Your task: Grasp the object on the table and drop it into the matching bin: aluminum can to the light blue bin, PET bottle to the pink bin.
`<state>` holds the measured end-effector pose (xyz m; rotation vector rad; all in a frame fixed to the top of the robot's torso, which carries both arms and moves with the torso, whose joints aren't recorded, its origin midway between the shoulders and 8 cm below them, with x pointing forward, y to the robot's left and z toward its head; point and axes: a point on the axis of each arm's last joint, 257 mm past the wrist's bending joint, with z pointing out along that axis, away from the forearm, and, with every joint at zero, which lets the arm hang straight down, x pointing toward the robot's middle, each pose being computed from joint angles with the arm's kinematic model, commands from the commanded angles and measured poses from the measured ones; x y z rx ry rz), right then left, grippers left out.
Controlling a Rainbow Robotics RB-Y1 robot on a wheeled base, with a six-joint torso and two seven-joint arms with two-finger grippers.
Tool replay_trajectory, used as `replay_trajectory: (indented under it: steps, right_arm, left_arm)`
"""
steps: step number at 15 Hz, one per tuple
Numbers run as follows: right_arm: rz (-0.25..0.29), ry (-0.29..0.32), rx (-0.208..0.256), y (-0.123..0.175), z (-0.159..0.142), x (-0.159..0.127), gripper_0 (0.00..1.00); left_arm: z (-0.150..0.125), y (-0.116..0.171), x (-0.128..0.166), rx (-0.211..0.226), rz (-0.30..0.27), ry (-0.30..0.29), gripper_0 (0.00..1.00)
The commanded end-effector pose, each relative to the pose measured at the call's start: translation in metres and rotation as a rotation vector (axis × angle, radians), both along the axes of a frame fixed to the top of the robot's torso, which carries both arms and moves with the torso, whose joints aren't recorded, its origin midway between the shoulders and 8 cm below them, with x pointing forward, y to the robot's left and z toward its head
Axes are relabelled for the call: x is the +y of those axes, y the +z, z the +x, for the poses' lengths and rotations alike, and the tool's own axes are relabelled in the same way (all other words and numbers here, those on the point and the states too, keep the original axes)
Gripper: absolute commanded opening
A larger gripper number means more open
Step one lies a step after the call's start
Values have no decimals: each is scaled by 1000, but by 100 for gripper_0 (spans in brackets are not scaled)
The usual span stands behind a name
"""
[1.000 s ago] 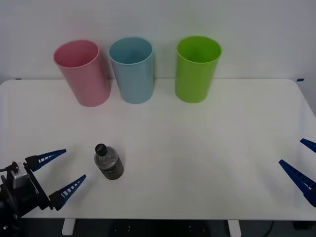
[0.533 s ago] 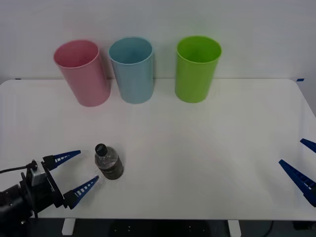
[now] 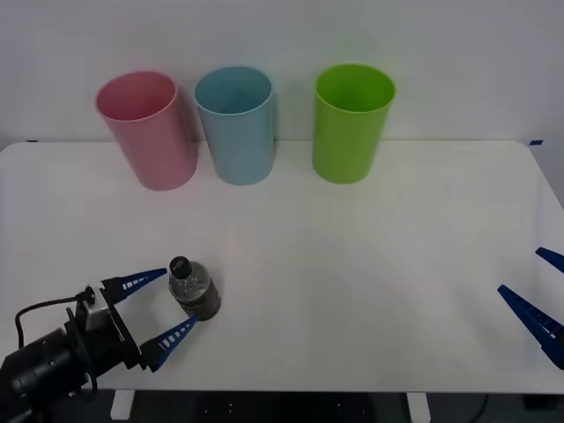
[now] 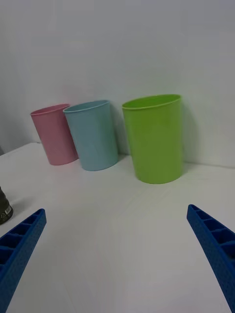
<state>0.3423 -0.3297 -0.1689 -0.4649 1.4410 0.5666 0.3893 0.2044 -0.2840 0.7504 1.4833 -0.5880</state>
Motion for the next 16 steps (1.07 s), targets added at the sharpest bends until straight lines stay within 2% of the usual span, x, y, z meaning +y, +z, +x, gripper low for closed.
replay_trajectory:
  steps: [1, 5, 11, 12, 13, 14, 15, 16]
  right_arm:
    - [0, 0, 0, 0, 0, 0, 100]
    - [0, 0, 0, 0, 0, 0, 100]
    - [0, 0, 0, 0, 0, 0, 100]
    - [0, 0, 0, 0, 0, 0, 100]
    - [0, 0, 0, 0, 0, 0, 100]
    - [0, 0, 0, 0, 0, 0, 100]
    - [0, 0, 0, 0, 0, 0, 100]
    - [0, 0, 0, 0, 0, 0, 100]
  left_arm:
    - [5, -2, -10, 0, -12, 3, 100]
    - [22, -8, -21, -6, -13, -5, 100]
    - [23, -9, -27, -8, -13, -15, 98]
    - [23, -8, -27, -10, -12, -15, 51]
    - [23, -8, -27, -10, -12, -15, 22]
    - [23, -8, -27, -12, -13, -15, 6]
    - [23, -8, -27, -12, -13, -15, 0]
    - [23, -8, -27, -13, -14, -14, 0]
